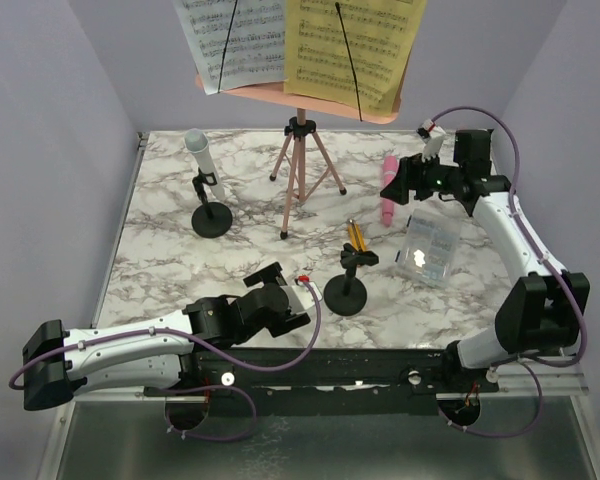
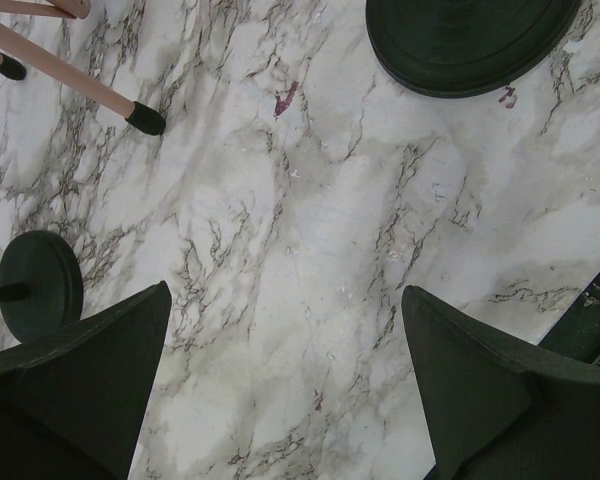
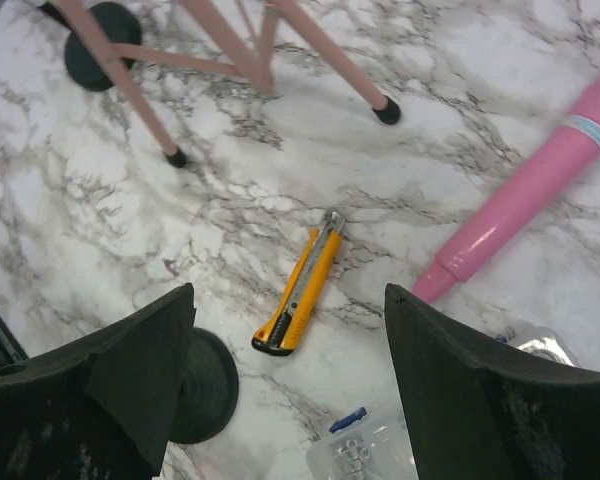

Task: Pack up the instrument practice props

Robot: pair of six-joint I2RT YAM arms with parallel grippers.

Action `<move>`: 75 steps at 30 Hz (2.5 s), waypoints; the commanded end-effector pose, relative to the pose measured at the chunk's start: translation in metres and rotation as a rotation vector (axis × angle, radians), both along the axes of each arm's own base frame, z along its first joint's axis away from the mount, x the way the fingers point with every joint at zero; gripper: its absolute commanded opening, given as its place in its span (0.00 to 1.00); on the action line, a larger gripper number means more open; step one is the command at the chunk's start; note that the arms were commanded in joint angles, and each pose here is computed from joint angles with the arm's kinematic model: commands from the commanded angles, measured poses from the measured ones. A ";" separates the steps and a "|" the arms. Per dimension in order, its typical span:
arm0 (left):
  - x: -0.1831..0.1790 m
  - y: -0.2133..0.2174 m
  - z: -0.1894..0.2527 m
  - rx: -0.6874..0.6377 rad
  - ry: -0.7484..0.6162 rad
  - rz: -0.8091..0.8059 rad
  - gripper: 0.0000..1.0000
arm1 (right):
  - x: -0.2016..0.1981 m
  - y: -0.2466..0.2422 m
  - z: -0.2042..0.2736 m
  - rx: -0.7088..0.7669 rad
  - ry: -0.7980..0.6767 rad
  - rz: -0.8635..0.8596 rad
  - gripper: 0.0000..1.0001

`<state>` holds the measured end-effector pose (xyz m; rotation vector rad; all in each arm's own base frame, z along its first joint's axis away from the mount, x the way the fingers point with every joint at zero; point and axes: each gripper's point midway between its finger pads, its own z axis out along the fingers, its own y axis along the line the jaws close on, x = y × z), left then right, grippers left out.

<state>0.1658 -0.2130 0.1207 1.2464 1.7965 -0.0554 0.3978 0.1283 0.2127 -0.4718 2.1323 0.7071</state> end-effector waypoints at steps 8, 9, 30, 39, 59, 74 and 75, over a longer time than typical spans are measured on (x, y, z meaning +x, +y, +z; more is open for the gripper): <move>-0.002 -0.002 0.007 -0.022 0.014 -0.007 0.99 | -0.092 0.031 0.027 0.115 -0.300 0.453 0.85; -0.002 -0.003 0.007 -0.023 0.015 -0.009 0.99 | -0.100 0.032 0.026 0.121 -0.320 0.485 0.85; -0.002 -0.002 0.004 -0.014 0.019 -0.009 0.99 | -0.155 0.058 -0.020 0.343 -0.683 0.874 0.86; -0.002 -0.002 0.001 -0.004 0.024 -0.010 0.99 | -0.161 0.070 -0.032 0.358 -0.662 0.926 0.86; -0.003 -0.003 0.000 0.000 0.030 -0.010 0.99 | -0.190 0.105 -0.050 0.398 -0.553 1.103 0.83; -0.002 -0.001 -0.004 0.019 0.033 -0.003 0.99 | -0.200 0.124 -0.054 0.423 -0.533 1.182 0.73; -0.002 -0.001 -0.004 0.019 0.032 -0.003 0.99 | -0.200 0.125 -0.054 0.424 -0.533 1.183 0.72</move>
